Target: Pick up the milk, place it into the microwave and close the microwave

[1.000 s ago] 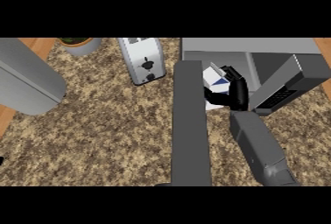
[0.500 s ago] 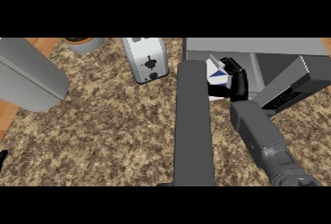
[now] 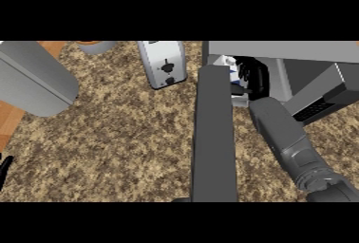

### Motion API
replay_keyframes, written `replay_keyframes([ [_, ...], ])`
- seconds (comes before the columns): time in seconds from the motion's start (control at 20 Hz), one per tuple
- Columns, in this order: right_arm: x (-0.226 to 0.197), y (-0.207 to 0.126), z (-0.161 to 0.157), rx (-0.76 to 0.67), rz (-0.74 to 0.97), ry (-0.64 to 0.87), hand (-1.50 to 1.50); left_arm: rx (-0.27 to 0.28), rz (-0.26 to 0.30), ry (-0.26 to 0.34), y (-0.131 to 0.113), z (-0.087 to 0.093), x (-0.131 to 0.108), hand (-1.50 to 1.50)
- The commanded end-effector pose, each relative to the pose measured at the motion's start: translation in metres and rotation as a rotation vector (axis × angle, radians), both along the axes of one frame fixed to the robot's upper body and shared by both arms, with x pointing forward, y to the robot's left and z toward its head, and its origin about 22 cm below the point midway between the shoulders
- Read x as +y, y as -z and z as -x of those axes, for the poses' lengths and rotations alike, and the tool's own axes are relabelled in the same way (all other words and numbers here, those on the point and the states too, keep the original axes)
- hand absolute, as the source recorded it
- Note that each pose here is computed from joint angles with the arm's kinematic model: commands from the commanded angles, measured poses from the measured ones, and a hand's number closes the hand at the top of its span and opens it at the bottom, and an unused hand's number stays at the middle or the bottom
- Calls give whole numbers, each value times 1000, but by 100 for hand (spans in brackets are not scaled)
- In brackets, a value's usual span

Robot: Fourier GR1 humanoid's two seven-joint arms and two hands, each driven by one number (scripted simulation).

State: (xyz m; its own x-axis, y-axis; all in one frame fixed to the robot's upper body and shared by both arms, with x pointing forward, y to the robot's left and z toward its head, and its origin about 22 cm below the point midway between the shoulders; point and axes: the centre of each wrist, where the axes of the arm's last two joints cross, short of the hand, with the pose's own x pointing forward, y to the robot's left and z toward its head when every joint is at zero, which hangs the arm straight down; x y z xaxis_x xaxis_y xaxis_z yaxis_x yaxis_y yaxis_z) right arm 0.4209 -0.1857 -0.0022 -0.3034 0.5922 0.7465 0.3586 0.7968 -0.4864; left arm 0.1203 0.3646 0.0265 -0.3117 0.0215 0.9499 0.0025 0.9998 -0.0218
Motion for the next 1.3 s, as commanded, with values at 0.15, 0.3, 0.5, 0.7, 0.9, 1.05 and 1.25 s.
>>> replay_keyframes([
  [0.15,-18,-3,-2,-35,51,161,150,-2,-11,11,8,3,-2,-150],
  [0.3,-19,-8,-5,-28,35,192,150,-24,-11,17,3,-11,-4,-150],
  [0.5,-33,-7,-4,-13,15,226,150,9,-3,35,7,-17,-9,-150],
  [0.7,-65,-7,0,6,43,254,150,3,-1,28,7,-13,-4,-150],
  [0.9,-74,-6,1,37,19,302,150,4,-5,26,3,-18,-5,-150],
  [1.05,-76,1,6,49,95,341,150,2,5,55,4,-20,-7,-150],
  [1.25,-71,-1,3,49,147,274,150,7,15,55,9,-31,-9,-150],
])
